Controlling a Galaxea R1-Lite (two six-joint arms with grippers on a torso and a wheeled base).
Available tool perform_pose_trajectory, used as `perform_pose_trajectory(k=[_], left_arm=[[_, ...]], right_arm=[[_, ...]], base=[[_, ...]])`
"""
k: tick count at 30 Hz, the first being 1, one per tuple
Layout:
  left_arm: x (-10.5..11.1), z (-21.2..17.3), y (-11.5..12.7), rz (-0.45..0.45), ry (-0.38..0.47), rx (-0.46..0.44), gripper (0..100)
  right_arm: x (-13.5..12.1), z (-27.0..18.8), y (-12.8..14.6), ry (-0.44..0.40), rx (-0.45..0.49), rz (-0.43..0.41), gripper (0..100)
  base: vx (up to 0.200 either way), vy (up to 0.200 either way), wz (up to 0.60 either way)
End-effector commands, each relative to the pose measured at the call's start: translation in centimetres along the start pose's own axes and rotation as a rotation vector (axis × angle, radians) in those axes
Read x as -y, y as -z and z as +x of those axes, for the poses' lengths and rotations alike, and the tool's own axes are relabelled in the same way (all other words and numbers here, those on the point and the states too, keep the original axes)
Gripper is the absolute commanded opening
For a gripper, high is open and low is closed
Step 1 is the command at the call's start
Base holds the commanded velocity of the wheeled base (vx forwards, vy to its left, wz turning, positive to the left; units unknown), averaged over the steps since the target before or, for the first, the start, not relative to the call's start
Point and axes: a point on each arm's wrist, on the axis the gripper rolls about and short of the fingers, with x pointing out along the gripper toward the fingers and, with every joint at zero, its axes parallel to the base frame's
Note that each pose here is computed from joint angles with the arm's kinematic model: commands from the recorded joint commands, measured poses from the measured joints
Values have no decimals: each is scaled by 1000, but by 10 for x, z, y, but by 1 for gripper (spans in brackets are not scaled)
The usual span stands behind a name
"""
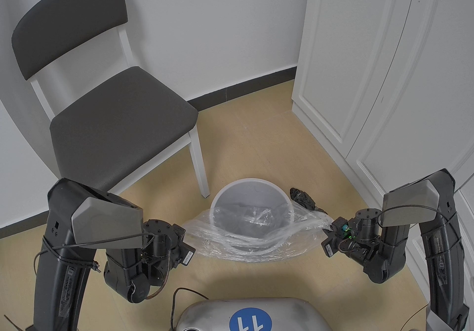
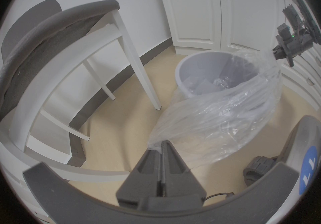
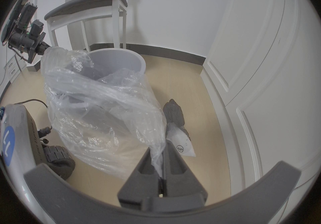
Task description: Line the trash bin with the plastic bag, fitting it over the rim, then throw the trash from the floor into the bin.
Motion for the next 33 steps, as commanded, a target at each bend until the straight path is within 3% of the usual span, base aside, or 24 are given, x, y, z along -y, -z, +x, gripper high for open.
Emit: perform_pose_trajectory(k=[1, 14, 21, 33], left_arm=[[1, 16, 15, -9, -21, -26, 0], [-10, 17, 6, -60, -49, 5, 0], [-12, 17, -26, -186, -55, 118, 0], [-12, 20, -29, -204, -58, 133, 0]], right_arm=[[-4, 6, 5, 18, -1, -29, 0], [-7, 7, 10, 31, -25, -40, 0], [-6, 8, 8, 35, -17, -38, 0], [-4, 8, 7, 40, -16, -32, 0]], base=[[0, 0, 0], [0, 0, 0], [0, 0, 0], [0, 0, 0]])
